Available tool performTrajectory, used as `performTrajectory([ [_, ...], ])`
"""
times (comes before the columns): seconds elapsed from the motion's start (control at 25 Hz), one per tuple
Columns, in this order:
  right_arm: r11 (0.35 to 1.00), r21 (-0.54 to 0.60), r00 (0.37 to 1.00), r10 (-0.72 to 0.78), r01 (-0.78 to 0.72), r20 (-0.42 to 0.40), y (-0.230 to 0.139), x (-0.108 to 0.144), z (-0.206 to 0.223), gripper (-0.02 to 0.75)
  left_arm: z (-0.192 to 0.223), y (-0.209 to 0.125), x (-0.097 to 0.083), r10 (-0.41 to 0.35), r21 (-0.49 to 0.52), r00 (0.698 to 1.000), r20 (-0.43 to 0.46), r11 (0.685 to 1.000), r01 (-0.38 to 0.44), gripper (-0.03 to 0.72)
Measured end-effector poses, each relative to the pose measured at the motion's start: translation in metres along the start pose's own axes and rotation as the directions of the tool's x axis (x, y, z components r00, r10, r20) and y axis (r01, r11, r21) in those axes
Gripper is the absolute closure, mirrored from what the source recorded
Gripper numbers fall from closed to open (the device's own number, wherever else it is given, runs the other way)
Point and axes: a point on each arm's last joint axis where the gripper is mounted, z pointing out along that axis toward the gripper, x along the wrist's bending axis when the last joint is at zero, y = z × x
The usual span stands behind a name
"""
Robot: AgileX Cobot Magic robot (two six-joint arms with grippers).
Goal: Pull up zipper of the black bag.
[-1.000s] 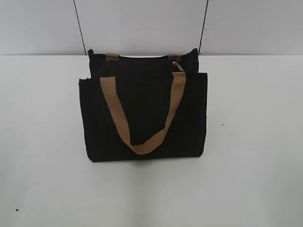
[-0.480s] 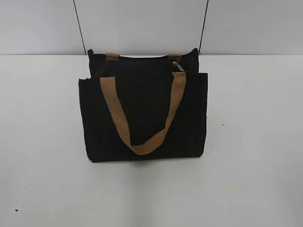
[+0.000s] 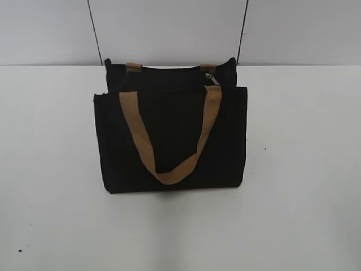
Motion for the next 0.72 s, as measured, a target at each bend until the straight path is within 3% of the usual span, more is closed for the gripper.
performTrajectory([
  [0.72, 1.000, 0.000, 1.000, 0.000, 0.000, 0.000, 0.0000, 0.0000, 0.0000, 0.173, 0.0000, 0.0000, 0.0001, 0.002, 0.000, 1.000, 0.005, 1.000, -0.002, 0.220],
])
